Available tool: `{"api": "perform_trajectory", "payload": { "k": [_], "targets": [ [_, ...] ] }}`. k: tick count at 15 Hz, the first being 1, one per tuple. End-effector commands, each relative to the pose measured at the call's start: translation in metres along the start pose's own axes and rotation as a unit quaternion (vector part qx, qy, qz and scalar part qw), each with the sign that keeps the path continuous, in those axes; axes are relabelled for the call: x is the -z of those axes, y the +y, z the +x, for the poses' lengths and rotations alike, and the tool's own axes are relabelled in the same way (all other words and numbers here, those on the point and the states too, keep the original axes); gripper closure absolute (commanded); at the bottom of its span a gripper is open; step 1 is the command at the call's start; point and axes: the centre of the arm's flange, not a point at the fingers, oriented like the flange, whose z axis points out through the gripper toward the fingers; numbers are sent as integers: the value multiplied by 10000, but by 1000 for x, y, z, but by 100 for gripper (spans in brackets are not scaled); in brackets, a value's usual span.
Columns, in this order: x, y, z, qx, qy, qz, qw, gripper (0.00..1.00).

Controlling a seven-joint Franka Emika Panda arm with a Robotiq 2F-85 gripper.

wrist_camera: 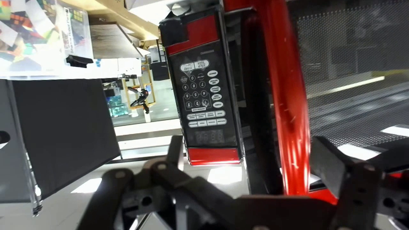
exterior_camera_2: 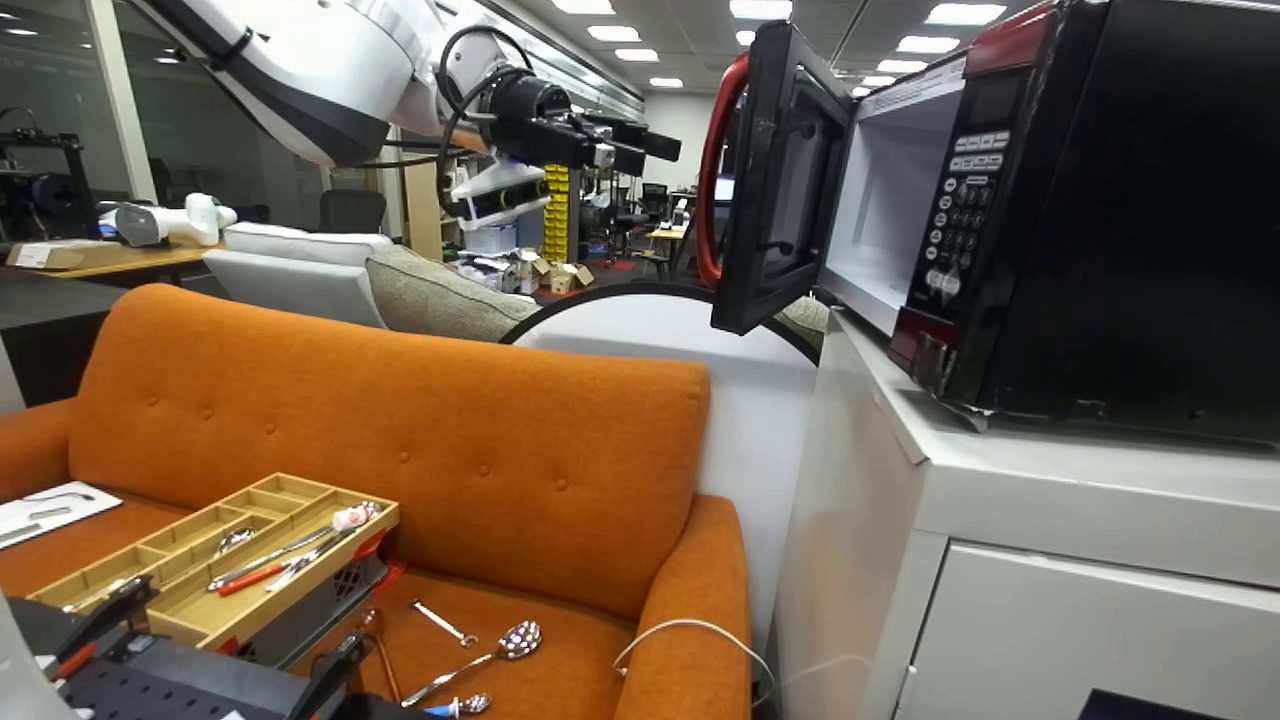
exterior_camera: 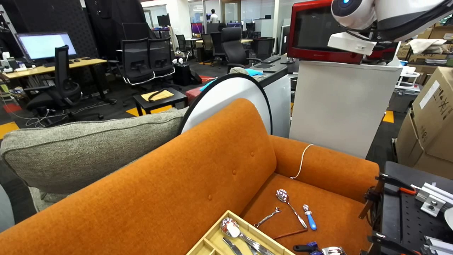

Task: Close the microwave

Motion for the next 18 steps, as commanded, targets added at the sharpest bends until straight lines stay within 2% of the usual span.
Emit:
{"api": "perform_trajectory", "payload": {
  "k": [1, 6, 11, 15, 16, 18],
  "targets": [
    [-12, -27, -12, -286, 345, -370, 9983, 0],
    [-29, -47, -20, -377, 418, -557, 9969, 0],
    [-42, -58, -22, -254, 383, -450, 9979, 0],
    [-49, -63, -25, -79, 425, -214, 9988, 0],
    [-52, -64, -25, -53, 444, -152, 9989, 15],
    [-57, -65, -27, -15, 456, -78, 9989, 34]
  ]
}}
